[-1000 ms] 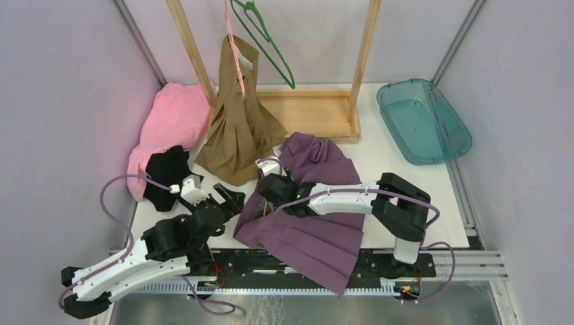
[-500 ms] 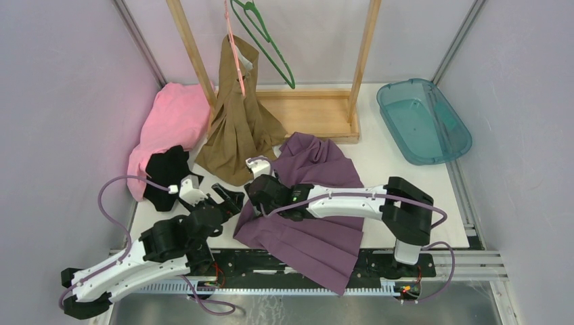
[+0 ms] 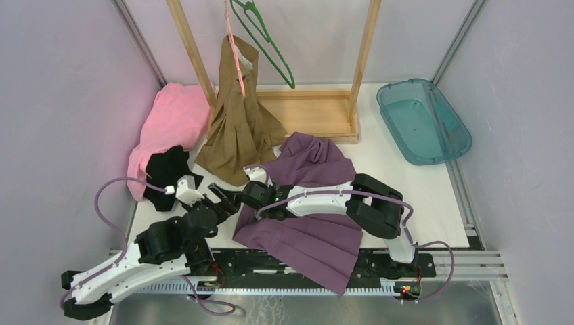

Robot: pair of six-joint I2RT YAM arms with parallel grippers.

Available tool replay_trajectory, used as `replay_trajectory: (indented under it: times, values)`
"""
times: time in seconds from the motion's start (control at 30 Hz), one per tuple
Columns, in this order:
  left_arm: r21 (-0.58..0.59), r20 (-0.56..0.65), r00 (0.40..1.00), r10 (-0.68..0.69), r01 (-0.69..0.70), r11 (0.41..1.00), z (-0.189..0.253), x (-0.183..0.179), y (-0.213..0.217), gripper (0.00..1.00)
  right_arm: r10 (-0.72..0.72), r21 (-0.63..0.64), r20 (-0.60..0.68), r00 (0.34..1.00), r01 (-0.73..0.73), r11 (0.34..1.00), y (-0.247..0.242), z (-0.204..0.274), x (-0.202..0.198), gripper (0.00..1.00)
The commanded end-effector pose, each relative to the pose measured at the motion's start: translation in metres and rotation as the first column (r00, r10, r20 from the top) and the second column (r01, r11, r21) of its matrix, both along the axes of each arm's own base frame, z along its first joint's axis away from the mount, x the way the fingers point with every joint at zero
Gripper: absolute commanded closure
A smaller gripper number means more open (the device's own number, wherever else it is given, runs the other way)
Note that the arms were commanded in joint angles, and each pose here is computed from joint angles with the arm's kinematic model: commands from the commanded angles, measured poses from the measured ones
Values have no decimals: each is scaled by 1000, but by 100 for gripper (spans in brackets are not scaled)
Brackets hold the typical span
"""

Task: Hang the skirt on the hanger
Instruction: Hang the skirt on the hanger.

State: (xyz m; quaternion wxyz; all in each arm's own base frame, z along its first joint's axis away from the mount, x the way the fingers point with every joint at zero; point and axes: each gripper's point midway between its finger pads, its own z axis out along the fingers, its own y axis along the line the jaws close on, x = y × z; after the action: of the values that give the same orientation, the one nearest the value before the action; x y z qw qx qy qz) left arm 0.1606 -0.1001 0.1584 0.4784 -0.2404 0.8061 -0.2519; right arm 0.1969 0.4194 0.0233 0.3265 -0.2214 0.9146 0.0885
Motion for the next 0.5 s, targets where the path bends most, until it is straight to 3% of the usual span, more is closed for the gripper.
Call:
replay_trajectory:
  times: [0.0,0.23,0.47]
  values:
    - [-9,45,999,-14,14,1000,15,0,3,1,1,-18,-45,999,-2,1000,9,-15,-1,43]
    - [-15,43,997,-63,64,998,14,-2,-7,1,52,-111,-73,996,-60,992,-25,-22,-9,79]
    - [79,-87,970,-227,234,969,-12,-7,-55,1,173,-195,-53,984,-180,964,-68,7,-9,92]
